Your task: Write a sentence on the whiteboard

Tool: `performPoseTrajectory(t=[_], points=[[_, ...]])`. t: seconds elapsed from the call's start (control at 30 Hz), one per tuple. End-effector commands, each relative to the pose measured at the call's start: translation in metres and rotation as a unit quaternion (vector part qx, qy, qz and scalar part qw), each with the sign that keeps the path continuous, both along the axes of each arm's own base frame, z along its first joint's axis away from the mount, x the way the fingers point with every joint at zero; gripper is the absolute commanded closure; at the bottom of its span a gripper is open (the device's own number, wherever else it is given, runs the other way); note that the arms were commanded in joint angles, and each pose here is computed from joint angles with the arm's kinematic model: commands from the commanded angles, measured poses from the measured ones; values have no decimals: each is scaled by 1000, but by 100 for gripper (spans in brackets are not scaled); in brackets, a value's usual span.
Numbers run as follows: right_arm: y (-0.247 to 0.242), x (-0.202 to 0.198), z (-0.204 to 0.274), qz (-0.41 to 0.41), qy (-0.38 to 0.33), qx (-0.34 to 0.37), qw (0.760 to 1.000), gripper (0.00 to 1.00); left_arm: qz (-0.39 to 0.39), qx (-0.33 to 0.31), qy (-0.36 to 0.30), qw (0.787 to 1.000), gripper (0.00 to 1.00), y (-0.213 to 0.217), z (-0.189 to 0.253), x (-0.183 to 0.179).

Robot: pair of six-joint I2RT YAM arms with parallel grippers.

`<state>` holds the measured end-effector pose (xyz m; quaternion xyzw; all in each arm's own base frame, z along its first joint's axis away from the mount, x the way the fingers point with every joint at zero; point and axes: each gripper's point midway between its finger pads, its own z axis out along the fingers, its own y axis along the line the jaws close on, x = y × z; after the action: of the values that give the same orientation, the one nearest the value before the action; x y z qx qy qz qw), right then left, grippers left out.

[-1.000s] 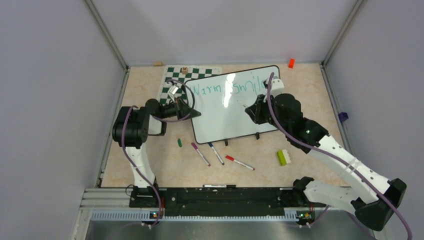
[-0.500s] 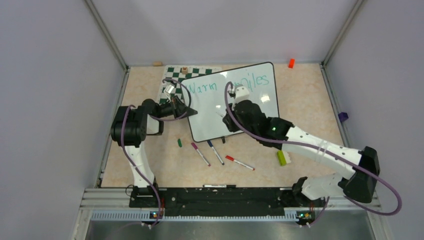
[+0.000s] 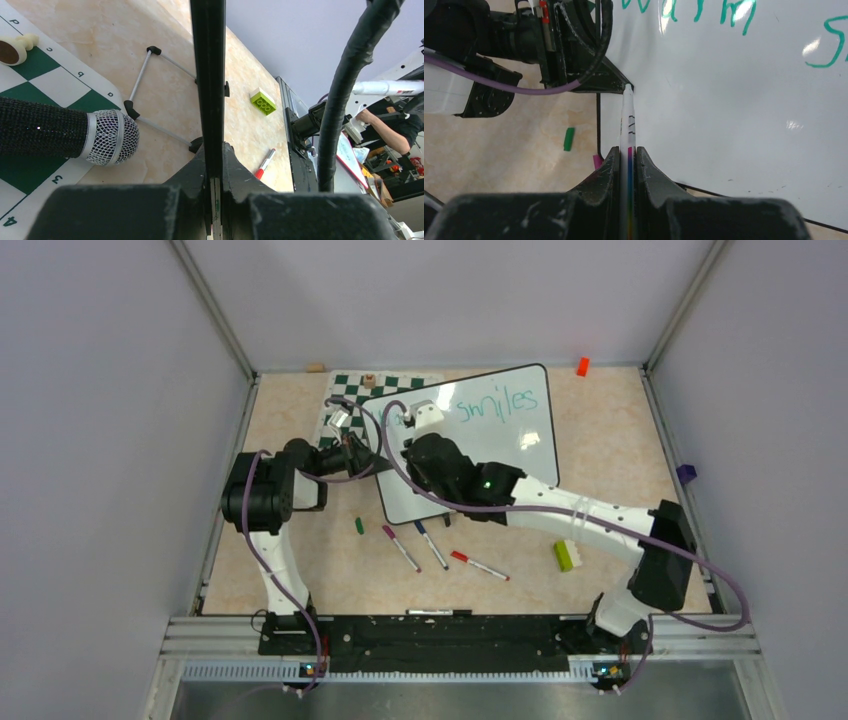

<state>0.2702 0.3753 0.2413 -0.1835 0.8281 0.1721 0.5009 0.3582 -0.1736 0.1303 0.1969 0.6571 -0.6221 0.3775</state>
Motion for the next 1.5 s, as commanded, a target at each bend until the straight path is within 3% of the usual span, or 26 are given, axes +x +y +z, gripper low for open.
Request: performPoseTrajectory(t=[0.0,0.33,1.13,1.47], points=[[13,11,24,-16,-22,-5,1000,100,43,2,-93,995,100,10,17,14],[12,27,3,-55,-25,-48,997,100,39,0,-84,996,100,10,16,16],[20,61,-22,-62,3,-52,997,100,35,0,-81,996,100,8,15,15],[10,53,-50,-61,36,-62,996,100,32,-1,-79,996,100,7,15,16]])
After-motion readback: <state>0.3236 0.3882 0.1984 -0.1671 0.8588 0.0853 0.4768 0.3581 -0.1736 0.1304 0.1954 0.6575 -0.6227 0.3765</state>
